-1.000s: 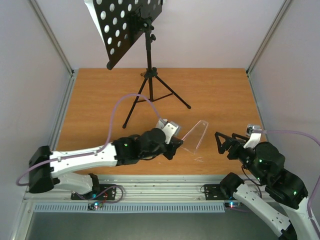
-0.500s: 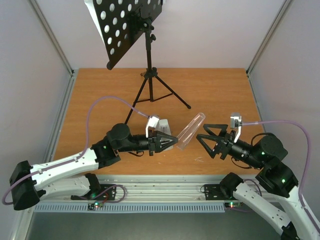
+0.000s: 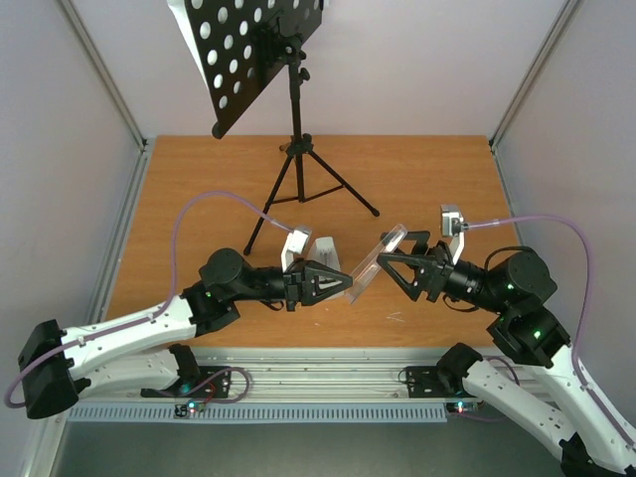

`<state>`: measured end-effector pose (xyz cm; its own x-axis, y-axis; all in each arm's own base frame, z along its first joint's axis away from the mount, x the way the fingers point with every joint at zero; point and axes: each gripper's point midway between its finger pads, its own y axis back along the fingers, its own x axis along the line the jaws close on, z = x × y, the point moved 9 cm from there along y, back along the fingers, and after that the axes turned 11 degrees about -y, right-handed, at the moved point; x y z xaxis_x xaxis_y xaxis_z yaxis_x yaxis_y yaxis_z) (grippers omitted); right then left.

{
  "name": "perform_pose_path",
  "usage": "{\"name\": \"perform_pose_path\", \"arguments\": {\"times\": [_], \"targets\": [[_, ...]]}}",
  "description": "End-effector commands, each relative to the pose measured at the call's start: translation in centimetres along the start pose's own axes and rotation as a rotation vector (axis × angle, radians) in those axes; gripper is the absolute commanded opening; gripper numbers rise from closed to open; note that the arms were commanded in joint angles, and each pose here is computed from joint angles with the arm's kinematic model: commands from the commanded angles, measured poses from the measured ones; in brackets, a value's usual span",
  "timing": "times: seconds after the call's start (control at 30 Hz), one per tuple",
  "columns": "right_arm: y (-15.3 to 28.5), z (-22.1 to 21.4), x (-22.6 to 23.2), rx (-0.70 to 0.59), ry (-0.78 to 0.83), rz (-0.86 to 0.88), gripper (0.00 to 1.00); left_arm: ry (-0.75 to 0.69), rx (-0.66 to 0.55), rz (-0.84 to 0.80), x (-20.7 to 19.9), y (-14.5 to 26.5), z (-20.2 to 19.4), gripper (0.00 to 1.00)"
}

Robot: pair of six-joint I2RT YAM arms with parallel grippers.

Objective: Pack up the instrument practice props
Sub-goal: Pick up the cover of the metronome from the center of the board.

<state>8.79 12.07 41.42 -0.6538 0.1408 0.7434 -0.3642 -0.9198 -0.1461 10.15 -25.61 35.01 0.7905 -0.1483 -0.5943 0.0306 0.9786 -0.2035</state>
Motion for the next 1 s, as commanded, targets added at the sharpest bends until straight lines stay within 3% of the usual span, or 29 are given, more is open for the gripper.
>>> {"name": "perform_pose_path", "arguments": {"times": [0.0,0.17,0.43,0.97], "targets": [[-0.5,0.4,0.9,0.005,-0.019,0.089,0.93,-0.046,-0.056,-0.077,-1.2,0.3,0.9,0.00],[-0.9,0.4,0.9,0.015,-0.042,0.122,0.84,-0.052,-0.070,-0.078,-1.3,0.3,1.1,0.00],[-1.3,0.2,0.5,0.024,-0.069,0.146,0.91,-0.058,-0.085,-0.081,-1.2,0.2,1.2,0.01],[-1.7,0.3,0.5,0.035,-0.097,0.181,0.87,-0.055,-0.110,-0.052,-0.7,0.1,1.2,0.01]]}}
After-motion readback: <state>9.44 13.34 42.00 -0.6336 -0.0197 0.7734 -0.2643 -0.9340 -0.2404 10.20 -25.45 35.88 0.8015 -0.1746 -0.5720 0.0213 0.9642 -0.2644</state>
